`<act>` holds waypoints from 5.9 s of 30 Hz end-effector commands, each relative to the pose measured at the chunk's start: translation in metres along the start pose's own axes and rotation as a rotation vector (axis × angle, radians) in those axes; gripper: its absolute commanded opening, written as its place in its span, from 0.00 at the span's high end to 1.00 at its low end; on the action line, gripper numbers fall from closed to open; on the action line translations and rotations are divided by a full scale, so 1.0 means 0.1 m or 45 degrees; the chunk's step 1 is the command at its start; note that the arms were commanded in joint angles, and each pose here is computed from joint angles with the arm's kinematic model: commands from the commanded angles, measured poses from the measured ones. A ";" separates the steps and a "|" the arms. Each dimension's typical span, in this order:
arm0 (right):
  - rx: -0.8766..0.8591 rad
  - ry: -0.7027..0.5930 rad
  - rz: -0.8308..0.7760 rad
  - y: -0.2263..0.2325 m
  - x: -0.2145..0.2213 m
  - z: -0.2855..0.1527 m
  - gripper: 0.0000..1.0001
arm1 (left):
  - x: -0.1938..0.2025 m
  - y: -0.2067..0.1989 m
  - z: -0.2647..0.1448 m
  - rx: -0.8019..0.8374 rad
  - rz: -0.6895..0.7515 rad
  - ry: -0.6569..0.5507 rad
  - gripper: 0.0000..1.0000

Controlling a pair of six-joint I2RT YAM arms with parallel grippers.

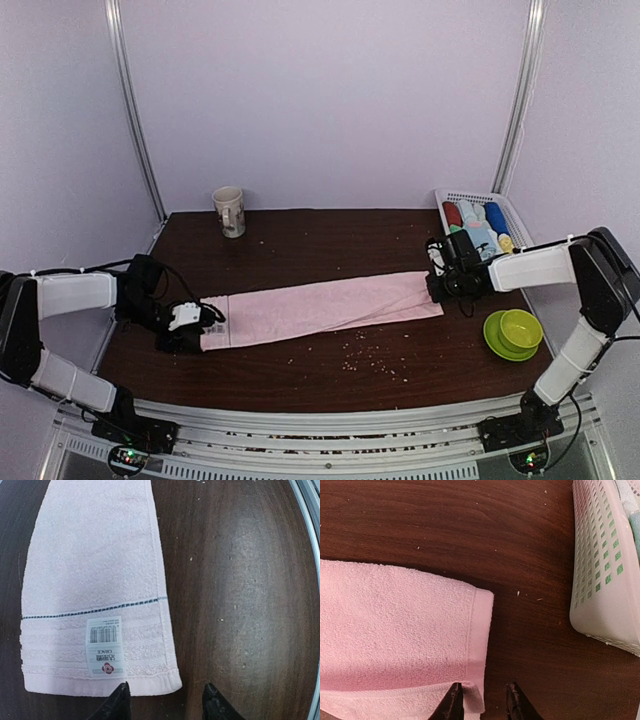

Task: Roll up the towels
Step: Fold the towel at the center of the board, then pick up the towel from the center of the board, then fold the towel at the center of the board, then smooth out the towel at the center of the board.

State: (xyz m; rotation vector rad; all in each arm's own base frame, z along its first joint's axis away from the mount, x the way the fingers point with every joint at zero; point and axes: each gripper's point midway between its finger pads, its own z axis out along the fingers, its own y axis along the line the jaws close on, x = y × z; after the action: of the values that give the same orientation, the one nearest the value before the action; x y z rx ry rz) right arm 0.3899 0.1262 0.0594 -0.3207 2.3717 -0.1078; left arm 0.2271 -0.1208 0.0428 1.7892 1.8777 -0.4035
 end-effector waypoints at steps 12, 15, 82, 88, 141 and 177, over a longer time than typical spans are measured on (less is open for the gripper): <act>0.116 -0.081 0.206 -0.27 -0.20 -0.49 0.51 | -0.28 0.36 -0.24 -0.137 -0.053 -0.077 0.27; 0.099 -0.067 0.268 -0.26 -0.24 -0.53 0.48 | -0.29 0.50 -0.28 -0.219 -0.089 -0.073 0.24; -0.335 -0.092 0.463 0.96 -0.94 -0.70 1.00 | -0.19 0.59 -0.51 -0.599 -0.328 -0.121 0.22; -0.475 -0.103 0.322 2.00 -1.18 -0.80 1.00 | -0.11 0.62 -0.51 -0.639 -0.353 -0.081 0.22; -0.993 -0.058 0.113 4.57 -1.05 -1.03 0.77 | 0.07 0.74 -0.54 -0.760 -0.418 -0.006 0.14; -0.045 -0.565 -0.028 2.30 -0.79 -0.78 0.00 | -0.88 1.43 0.15 -0.146 -0.675 -0.081 0.12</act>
State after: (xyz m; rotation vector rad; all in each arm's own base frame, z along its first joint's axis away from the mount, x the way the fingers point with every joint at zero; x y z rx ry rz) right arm 0.3374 0.3902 0.1158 -0.4622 2.0223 0.0917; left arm 0.3522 -0.1911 0.0966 1.2498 2.2200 -0.5653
